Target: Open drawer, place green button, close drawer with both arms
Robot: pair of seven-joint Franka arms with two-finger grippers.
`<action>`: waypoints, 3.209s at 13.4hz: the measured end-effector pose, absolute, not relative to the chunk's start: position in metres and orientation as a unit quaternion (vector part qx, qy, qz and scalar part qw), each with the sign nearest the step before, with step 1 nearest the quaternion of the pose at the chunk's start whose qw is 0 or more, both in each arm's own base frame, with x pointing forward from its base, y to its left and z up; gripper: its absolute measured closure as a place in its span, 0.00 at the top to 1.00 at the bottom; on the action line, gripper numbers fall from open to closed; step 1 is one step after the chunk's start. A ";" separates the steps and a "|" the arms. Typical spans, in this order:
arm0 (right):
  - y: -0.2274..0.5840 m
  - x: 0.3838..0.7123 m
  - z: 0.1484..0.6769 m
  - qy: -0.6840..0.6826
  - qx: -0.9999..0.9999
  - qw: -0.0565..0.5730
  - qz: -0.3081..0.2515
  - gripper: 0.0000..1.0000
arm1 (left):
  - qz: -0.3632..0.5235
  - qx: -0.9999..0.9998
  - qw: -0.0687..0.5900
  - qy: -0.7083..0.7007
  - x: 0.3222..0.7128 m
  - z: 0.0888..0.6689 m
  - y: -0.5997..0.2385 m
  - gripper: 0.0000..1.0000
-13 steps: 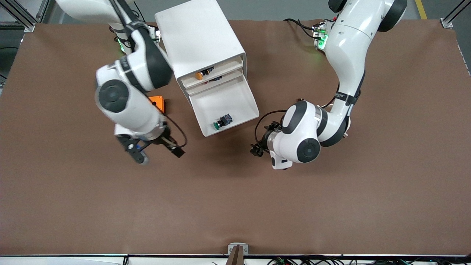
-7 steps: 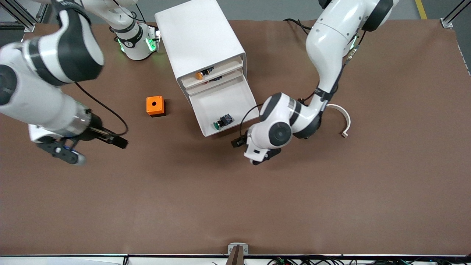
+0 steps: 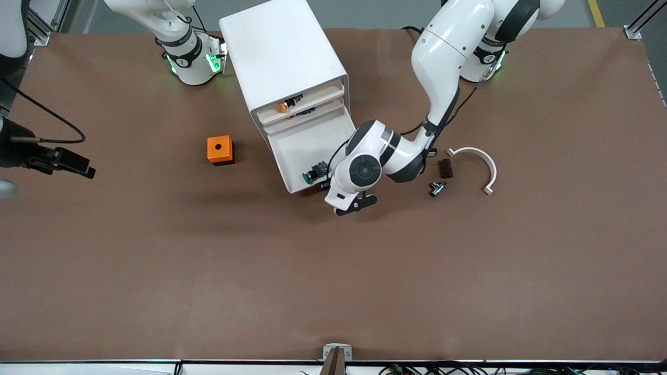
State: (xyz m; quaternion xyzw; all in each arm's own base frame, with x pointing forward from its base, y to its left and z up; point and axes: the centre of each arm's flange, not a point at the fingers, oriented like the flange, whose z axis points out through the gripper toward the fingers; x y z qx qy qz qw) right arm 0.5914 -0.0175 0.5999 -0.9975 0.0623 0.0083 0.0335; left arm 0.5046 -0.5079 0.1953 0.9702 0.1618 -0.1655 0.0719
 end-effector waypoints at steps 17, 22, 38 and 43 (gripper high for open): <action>-0.003 0.571 0.616 0.037 -0.999 0.007 -0.022 1.00 | -0.249 0.946 0.012 0.206 0.379 0.192 -0.582 1.00; -0.009 0.570 0.617 0.042 -0.999 0.007 -0.023 1.00 | -0.139 0.950 0.069 0.273 0.530 0.282 -0.499 1.00; -0.031 0.569 0.617 0.024 -0.999 0.005 -0.023 1.00 | -0.017 0.990 -0.012 0.138 0.606 0.583 -0.134 1.00; -0.021 0.570 0.617 0.015 -1.000 0.006 -0.023 1.00 | -0.031 0.996 -0.017 0.084 0.592 0.610 -0.071 1.00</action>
